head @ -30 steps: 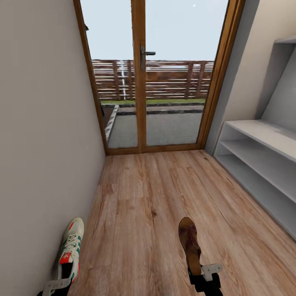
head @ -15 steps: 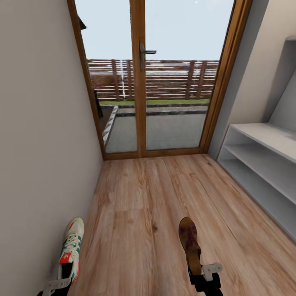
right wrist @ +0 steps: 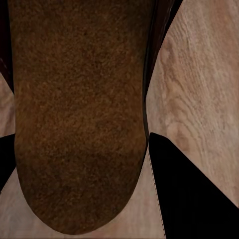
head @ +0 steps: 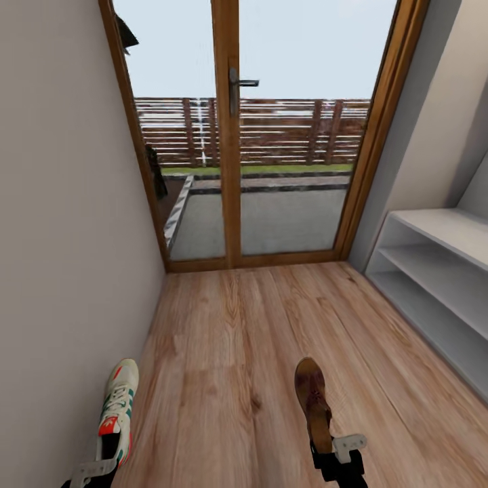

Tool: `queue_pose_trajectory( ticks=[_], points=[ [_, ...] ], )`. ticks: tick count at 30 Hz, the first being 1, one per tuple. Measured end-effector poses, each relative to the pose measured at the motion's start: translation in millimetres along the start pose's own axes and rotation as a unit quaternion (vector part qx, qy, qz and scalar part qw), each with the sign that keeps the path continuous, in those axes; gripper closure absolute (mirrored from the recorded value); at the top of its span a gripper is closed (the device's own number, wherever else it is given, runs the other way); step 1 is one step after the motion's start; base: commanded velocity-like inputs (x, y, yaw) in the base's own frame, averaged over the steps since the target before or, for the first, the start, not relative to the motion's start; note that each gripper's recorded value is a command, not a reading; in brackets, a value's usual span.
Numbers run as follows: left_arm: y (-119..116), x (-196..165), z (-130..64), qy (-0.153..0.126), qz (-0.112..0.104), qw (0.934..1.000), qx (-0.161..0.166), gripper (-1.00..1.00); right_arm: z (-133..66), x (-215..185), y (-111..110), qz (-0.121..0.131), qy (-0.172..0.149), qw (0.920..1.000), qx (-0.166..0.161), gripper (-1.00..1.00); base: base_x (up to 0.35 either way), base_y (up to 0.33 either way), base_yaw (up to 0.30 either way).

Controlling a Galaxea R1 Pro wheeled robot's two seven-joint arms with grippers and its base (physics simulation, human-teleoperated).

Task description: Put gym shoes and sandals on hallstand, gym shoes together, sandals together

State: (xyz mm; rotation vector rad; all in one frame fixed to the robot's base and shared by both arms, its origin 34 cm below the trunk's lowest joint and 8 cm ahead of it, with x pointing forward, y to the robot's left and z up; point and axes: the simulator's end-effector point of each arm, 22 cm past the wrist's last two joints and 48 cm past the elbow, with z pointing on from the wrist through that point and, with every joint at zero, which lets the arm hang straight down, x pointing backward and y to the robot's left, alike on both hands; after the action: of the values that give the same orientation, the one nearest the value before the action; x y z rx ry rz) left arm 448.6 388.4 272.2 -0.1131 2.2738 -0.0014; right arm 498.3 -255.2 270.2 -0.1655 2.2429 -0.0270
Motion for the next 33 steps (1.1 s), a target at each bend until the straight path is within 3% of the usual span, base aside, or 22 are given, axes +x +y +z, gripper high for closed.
queue_pose_trajectory(
  ticks=[17,33],
  points=[
    [0.4,0.0,0.0,0.0,-0.001,1.0,0.0,1.0,-0.1,0.4,-0.3,0.001,0.0,1.0,0.001,1.0,0.335,0.0,-0.012],
    [-0.1,0.4,0.0,0.0,-0.001,1.0,0.0,1.0,-0.2,0.7,-0.3,0.001,0.001,1.0,0.001,1.0,0.335,0.0,-0.236]
  ],
)
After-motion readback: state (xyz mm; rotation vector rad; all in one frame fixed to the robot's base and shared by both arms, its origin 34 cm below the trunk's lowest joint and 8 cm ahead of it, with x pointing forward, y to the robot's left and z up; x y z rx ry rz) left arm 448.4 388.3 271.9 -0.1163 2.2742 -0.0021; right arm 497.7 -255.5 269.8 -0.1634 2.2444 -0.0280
